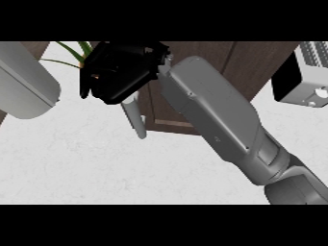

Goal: Pick up the wine, place it into the cabinet and close the cabinet

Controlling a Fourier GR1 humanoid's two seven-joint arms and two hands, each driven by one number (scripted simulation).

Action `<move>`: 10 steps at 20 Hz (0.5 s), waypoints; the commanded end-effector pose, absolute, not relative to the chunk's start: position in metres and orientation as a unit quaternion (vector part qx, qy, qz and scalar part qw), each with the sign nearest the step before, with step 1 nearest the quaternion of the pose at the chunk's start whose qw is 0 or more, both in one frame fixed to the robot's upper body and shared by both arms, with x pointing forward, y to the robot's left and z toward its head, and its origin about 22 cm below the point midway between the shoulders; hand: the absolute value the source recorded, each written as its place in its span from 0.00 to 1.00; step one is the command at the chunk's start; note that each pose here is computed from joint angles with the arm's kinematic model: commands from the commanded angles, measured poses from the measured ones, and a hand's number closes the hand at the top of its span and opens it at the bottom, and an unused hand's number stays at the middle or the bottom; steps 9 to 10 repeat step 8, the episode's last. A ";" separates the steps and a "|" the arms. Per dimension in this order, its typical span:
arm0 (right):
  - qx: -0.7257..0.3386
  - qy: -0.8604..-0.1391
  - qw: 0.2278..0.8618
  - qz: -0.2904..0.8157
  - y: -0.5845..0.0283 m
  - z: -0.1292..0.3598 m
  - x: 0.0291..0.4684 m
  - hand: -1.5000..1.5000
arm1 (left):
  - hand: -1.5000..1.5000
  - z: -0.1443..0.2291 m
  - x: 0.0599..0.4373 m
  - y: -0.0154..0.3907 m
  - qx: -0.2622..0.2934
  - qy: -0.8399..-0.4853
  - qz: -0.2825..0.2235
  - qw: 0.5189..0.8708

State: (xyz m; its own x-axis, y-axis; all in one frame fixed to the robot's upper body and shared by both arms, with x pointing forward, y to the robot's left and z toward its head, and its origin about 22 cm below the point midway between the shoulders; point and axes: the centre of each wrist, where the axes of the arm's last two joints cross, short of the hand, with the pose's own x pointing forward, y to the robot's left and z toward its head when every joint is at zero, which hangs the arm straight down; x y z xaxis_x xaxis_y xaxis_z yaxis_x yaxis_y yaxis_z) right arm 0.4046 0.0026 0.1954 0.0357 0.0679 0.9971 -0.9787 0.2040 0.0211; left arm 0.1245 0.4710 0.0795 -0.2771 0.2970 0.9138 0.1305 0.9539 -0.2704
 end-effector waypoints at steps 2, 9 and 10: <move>0.344 -0.619 0.622 0.335 -0.067 0.213 0.441 1.00 | 0.00 0.086 0.130 0.471 -0.147 -0.803 0.060 0.575; 0.335 -0.638 0.616 0.318 -0.072 0.210 0.443 1.00 | 0.00 0.092 0.139 0.465 -0.162 -0.798 0.034 0.580; 0.335 -0.638 0.616 0.318 -0.072 0.210 0.443 1.00 | 0.00 0.092 0.139 0.465 -0.162 -0.798 0.034 0.580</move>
